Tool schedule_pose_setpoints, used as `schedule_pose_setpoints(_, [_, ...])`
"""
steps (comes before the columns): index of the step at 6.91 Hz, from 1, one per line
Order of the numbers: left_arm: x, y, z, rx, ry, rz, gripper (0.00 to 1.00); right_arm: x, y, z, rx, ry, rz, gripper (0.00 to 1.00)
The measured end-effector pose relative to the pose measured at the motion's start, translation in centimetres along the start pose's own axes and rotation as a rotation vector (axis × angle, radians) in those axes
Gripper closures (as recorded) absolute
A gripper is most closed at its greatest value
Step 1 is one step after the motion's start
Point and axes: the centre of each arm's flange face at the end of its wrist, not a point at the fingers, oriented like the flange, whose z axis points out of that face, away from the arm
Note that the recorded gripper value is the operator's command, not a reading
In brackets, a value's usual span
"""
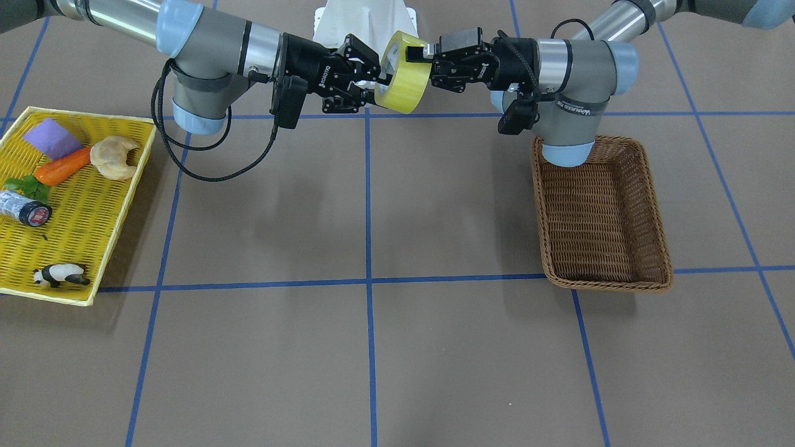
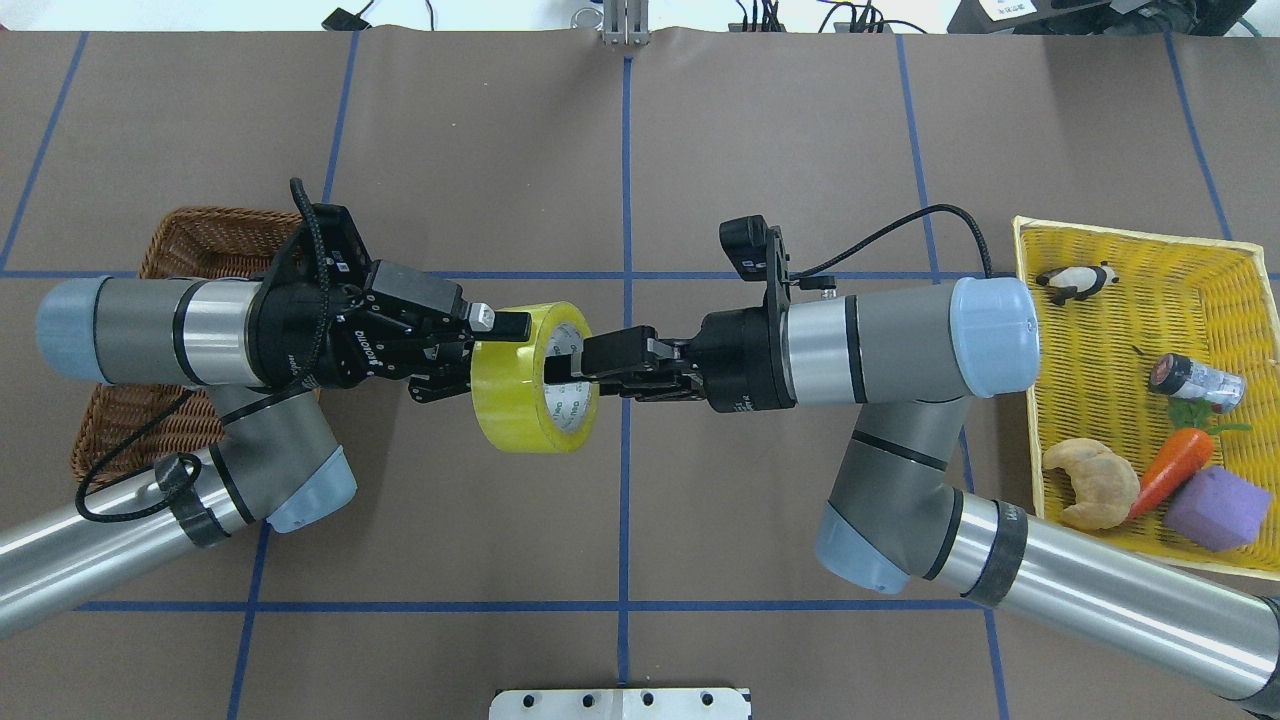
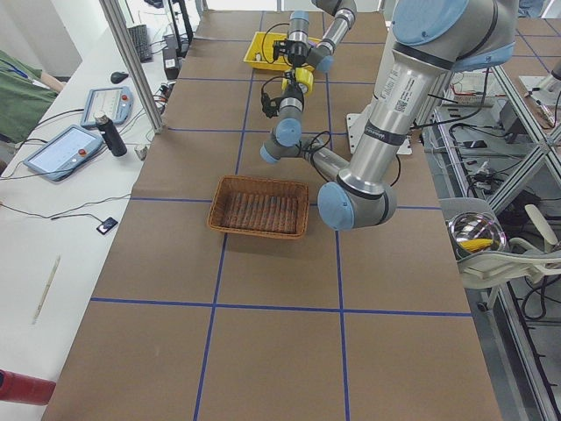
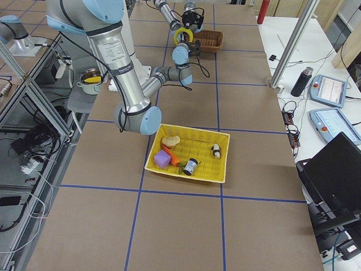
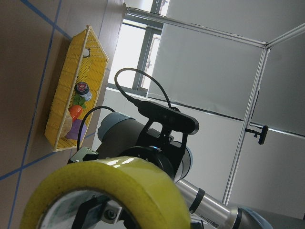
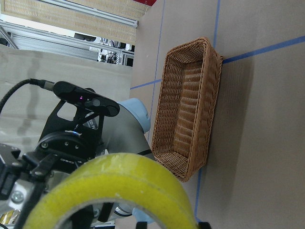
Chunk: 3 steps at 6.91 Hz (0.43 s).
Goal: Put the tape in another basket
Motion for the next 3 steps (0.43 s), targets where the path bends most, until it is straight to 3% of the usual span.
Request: schedule_pose_setpoints(3, [0.02,0.08,0.05,-0.002,0.001,-0.001,1.00,-0.65,-0.15,0.11,0.018,-0.014,0.036,0.00])
